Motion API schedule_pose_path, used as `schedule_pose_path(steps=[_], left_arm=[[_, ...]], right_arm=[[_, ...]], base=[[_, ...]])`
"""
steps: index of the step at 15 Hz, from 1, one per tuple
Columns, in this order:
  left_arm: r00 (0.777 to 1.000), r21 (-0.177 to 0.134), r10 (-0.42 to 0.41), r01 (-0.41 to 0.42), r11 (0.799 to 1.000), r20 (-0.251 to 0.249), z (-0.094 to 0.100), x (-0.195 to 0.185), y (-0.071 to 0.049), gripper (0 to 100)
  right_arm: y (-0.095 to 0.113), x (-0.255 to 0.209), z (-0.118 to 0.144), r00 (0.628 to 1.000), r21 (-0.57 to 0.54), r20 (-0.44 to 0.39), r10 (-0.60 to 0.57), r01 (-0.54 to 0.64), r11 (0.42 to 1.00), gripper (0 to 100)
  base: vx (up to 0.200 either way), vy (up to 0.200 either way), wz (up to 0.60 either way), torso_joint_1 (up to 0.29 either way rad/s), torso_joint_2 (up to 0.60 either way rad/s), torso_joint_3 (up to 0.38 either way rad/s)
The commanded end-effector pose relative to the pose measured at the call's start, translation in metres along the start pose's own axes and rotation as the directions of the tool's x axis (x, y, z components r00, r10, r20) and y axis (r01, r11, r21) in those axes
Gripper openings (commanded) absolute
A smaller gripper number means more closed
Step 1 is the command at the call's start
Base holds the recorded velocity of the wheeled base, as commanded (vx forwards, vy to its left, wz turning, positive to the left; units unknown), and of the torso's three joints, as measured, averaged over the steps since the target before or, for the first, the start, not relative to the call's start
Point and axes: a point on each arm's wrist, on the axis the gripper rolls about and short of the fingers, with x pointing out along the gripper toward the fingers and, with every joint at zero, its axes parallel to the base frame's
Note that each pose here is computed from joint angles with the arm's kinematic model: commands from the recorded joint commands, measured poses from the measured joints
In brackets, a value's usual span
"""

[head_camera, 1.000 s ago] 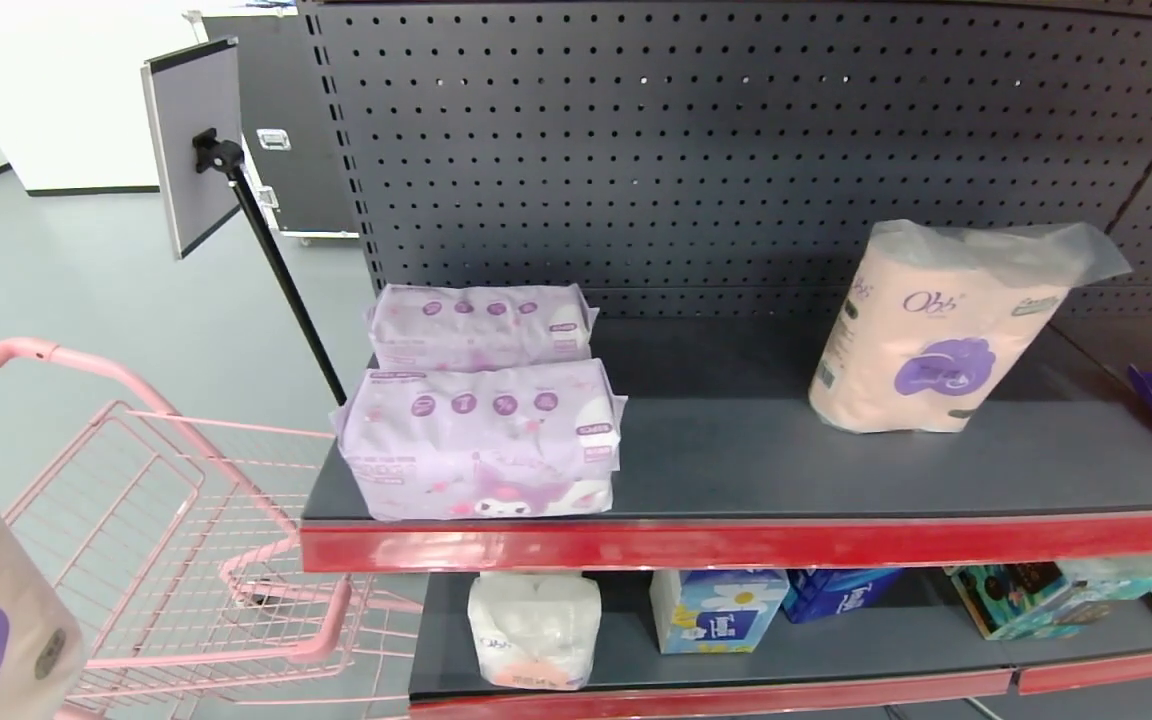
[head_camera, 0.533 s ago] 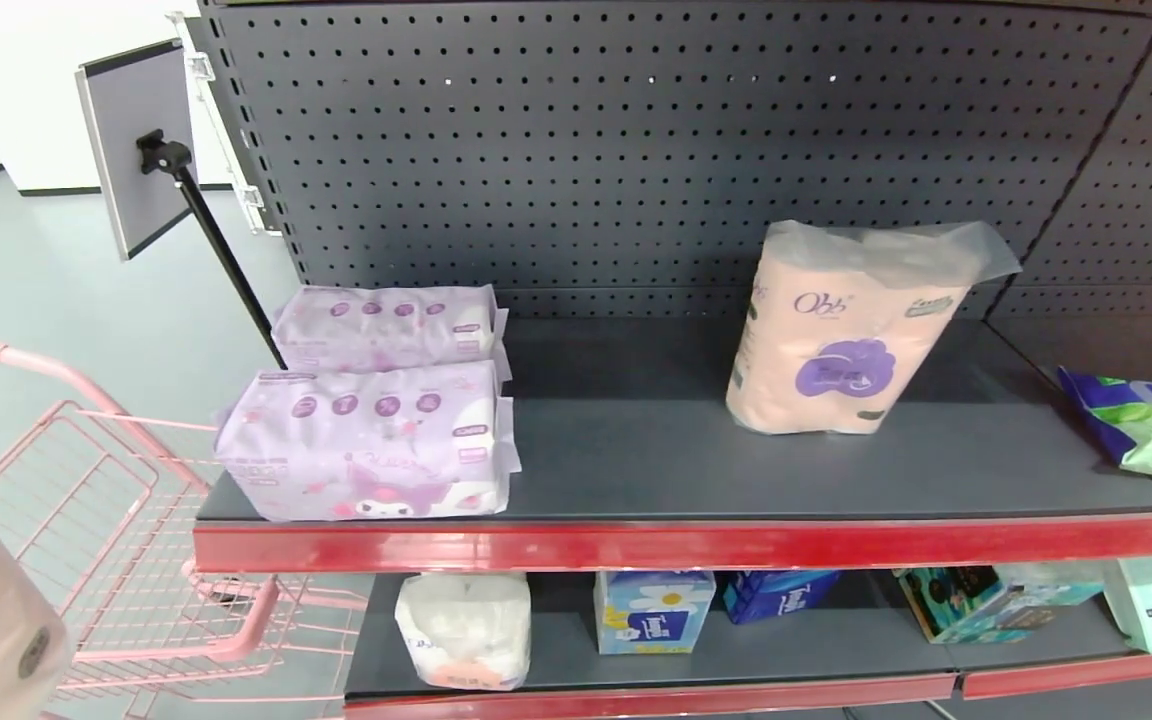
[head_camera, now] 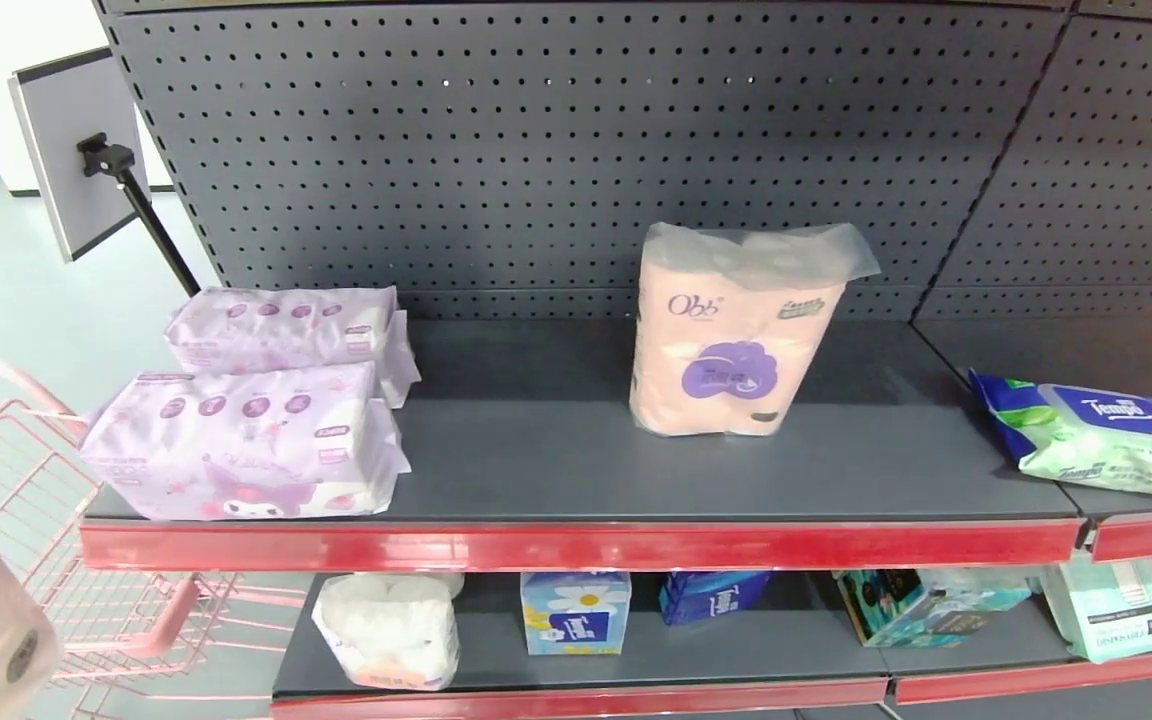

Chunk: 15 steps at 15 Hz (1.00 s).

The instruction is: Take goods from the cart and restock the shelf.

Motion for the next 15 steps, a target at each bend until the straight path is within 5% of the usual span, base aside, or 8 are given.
schedule_pose_path(steps=[1,10,15], left_arm=[[1.0,0.006,-0.001,0.001,1.0,0.0,0.0,0.0002,0.0,0],[1.0,0.022,0.0,0.0,1.0,0.004,0.0001,-0.0004,0.0,0],[1.0,0.025,0.001,-0.001,1.0,0.01,-0.0007,-0.0021,0.0001,0]], right_arm=[[0.0,0.0001,0.0,1.0,-0.001,-0.001,0.0,0.0,1.0,100],[0.0,0.0001,-0.0001,1.0,-0.001,-0.003,0.002,-0.002,1.0,100],[0.0,0.0001,0.0,1.0,-0.001,-0.001,0.002,-0.002,1.0,100]], base=[[0.0,0.0,0.0,0.0,0.0,0.0],[0.0,0.0,0.0,0.0,0.0,0.0],[0.0,-0.2,0.0,0.006,0.0,0.004]])
